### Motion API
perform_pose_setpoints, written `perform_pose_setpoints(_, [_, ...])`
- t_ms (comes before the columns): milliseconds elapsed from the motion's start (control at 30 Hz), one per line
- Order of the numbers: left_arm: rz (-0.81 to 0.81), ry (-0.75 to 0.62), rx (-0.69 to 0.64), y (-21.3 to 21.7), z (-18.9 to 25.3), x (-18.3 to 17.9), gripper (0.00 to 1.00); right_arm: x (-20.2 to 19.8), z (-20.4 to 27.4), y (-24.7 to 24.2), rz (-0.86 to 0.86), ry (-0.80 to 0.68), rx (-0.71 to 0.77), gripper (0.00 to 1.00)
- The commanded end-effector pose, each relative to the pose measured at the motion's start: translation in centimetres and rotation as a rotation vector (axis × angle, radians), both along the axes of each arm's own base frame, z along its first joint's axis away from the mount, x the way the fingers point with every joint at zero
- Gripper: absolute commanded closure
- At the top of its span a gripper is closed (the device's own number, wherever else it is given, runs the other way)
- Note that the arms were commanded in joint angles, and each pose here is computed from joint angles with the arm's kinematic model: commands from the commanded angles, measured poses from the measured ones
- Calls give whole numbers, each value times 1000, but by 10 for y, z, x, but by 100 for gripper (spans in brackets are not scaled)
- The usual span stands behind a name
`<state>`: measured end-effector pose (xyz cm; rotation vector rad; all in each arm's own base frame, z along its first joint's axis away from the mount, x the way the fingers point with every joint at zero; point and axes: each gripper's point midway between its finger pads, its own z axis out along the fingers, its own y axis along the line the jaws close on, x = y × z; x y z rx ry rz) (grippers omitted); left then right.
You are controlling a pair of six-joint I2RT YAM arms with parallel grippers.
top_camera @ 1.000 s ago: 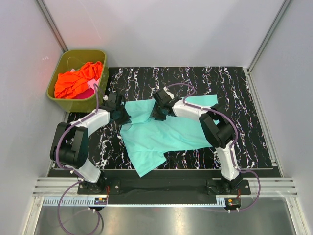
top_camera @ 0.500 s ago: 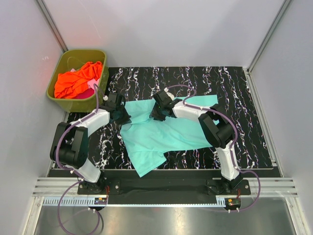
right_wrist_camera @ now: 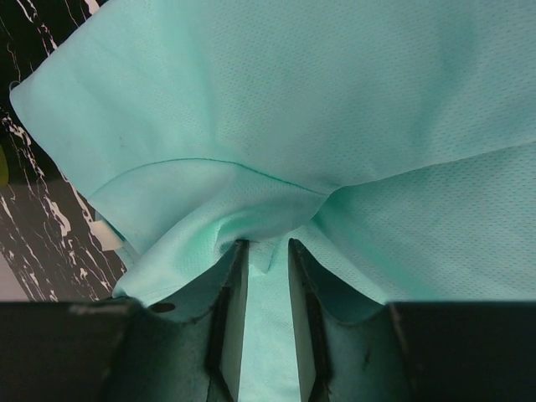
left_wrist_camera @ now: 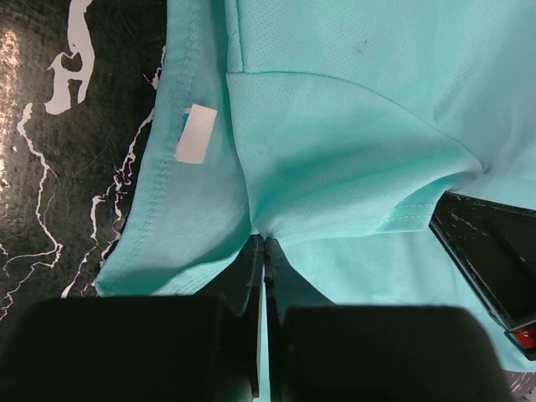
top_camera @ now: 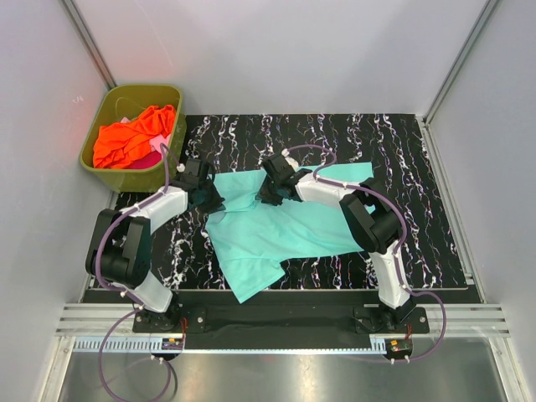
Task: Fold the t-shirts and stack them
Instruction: Fold the tshirt
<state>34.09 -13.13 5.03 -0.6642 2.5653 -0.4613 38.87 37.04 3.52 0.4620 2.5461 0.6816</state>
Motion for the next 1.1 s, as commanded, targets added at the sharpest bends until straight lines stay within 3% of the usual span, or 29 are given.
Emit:
perform_pose_setpoints(0, [0, -45, -34, -7, 13, 15, 100, 17, 12, 4, -59, -56, 27, 68])
perform_pose_setpoints(200, [-1, -43, -37, -9, 11, 13, 100, 23, 12, 3, -113, -61, 38, 82])
perform_pose_setpoints(333, [-5, -45, -44, -11, 11, 14, 100, 24, 18, 2, -139, -69, 59, 100])
perform_pose_setpoints(667, [-37, -136, -85, -28, 49, 8, 100, 6, 49, -19, -81, -129, 25, 100])
perform_pose_setpoints(1067, [-43, -72, -53, -40, 16, -15, 100, -8, 49, -44, -47, -145, -79, 100])
